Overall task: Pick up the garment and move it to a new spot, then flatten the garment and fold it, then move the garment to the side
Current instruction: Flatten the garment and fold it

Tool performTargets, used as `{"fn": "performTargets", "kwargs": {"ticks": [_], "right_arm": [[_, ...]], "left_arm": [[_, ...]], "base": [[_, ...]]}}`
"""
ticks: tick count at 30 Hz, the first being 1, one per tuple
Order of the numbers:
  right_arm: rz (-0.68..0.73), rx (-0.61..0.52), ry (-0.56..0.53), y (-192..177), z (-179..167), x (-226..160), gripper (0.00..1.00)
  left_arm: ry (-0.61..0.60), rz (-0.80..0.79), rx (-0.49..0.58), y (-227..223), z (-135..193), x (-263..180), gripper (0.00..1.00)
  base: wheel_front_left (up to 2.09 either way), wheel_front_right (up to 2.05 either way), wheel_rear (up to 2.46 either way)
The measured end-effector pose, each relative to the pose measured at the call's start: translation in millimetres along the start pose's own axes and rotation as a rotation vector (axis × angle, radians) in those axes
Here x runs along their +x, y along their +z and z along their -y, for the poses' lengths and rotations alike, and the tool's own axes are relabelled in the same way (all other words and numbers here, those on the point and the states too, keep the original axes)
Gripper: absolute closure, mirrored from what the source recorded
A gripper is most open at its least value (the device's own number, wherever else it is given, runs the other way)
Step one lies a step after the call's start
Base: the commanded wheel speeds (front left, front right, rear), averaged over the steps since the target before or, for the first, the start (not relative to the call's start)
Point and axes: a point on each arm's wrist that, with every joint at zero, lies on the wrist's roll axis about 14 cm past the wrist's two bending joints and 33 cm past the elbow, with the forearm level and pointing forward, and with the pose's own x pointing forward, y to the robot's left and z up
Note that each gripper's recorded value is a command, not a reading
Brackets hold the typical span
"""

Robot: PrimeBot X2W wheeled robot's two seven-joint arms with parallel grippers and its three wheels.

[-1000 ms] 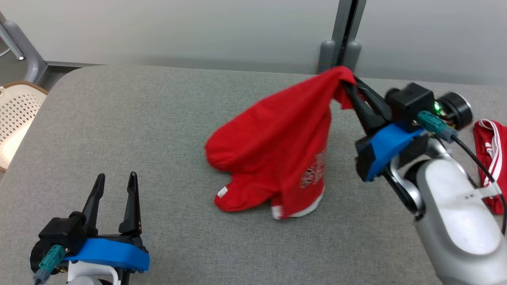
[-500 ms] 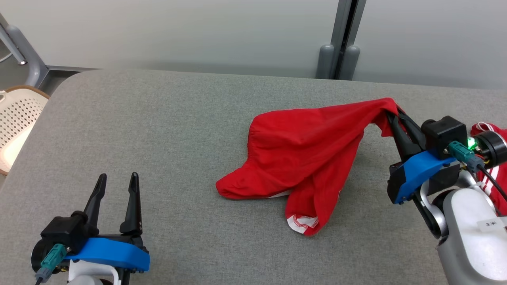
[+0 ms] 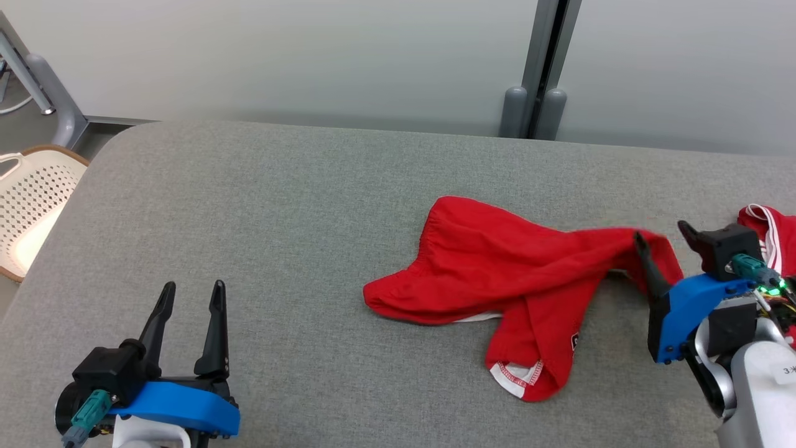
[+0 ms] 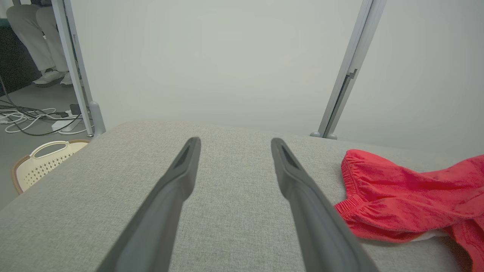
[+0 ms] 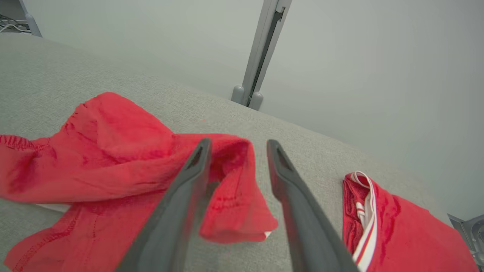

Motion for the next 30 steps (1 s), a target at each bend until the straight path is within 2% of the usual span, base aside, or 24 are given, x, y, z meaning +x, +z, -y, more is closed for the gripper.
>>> {"fn": "performTargets", "kwargs": {"ticks": [6,11,17,26,30], "right_arm": [[-0.066,0.066,-0.028,-21.5,0.2,-14.1,0.0],[-0.088,0.145,0.051,-26.0,-35.7,-35.7,0.0],[-0.207,0.177,0.145,-53.7,-74.5,-61.6,0.0],[-0.307,0.131,0.198,-80.1,-95.9,-45.2,0.0],[-0.404,0.077,0.215,-107.0,-102.1,-33.5,0.0]], "left_arm": [[0.008,-0.002,0.001,0.6,-3.5,-3.8,0.0],[0.016,0.0,0.002,1.4,-4.7,-5.2,0.0],[0.019,-0.006,-0.005,-0.7,-4.1,-3.4,0.0],[0.013,-0.012,-0.005,-3.0,-1.8,4.7,0.0],[0.014,-0.02,-0.005,-5.6,-2.1,7.2,0.0]], "base": [[0.0,0.0,0.0],[0.0,0.0,0.0],[0.0,0.0,0.0],[0.0,0.0,0.0],[0.0,0.0,0.0]]}}
